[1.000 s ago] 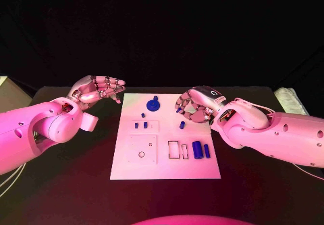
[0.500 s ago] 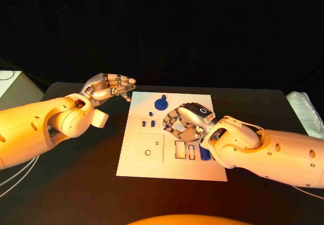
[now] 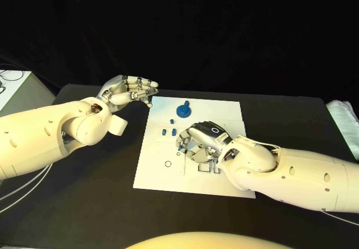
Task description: Assemble the parts on the task board
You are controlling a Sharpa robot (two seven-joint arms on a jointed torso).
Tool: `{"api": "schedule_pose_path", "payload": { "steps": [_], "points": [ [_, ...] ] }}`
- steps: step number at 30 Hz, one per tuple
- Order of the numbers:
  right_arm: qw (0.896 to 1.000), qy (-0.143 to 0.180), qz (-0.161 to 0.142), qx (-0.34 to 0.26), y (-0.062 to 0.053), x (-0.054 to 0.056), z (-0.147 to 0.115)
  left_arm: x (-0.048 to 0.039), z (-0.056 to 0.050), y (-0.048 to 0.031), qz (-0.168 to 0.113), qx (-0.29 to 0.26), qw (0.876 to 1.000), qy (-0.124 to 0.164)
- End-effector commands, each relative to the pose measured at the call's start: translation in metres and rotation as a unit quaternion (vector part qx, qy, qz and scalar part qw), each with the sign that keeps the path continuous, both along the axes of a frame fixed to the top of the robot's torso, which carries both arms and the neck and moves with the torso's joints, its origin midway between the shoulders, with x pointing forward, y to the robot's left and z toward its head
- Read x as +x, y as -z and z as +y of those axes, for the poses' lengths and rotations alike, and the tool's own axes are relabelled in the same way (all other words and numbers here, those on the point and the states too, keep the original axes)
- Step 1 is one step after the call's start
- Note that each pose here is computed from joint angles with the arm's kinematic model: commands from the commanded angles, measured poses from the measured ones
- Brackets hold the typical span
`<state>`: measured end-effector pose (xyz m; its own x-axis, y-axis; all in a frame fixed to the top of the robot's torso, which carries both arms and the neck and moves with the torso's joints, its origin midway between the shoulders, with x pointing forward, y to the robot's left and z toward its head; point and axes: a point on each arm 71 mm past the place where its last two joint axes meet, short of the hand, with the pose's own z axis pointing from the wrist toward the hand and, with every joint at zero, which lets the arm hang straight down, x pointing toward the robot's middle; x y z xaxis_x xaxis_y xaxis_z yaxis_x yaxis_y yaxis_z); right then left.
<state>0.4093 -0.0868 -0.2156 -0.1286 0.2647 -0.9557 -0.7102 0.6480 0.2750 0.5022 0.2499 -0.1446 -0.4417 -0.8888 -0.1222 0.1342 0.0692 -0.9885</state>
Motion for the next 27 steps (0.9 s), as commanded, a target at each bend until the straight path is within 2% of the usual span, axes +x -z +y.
{"api": "schedule_pose_path", "payload": {
  "steps": [1, 10, 27],
  "points": [
    [1.0, 0.003, -0.006, -0.024, 0.0047, -0.0009, 0.0037, -0.0006, -0.0021, -0.0006, 0.001, -0.006, 1.0, 0.004],
    [0.999, 0.001, -0.001, -0.033, 0.0116, -0.0016, 0.0073, -0.0008, -0.0027, -0.0005, 0.001, -0.006, 1.0, 0.006],
    [0.999, 0.003, -0.001, -0.044, 0.0143, -0.0004, 0.0079, -0.0007, -0.0016, -0.0002, 0.004, -0.005, 1.0, 0.005]
  ]
}}
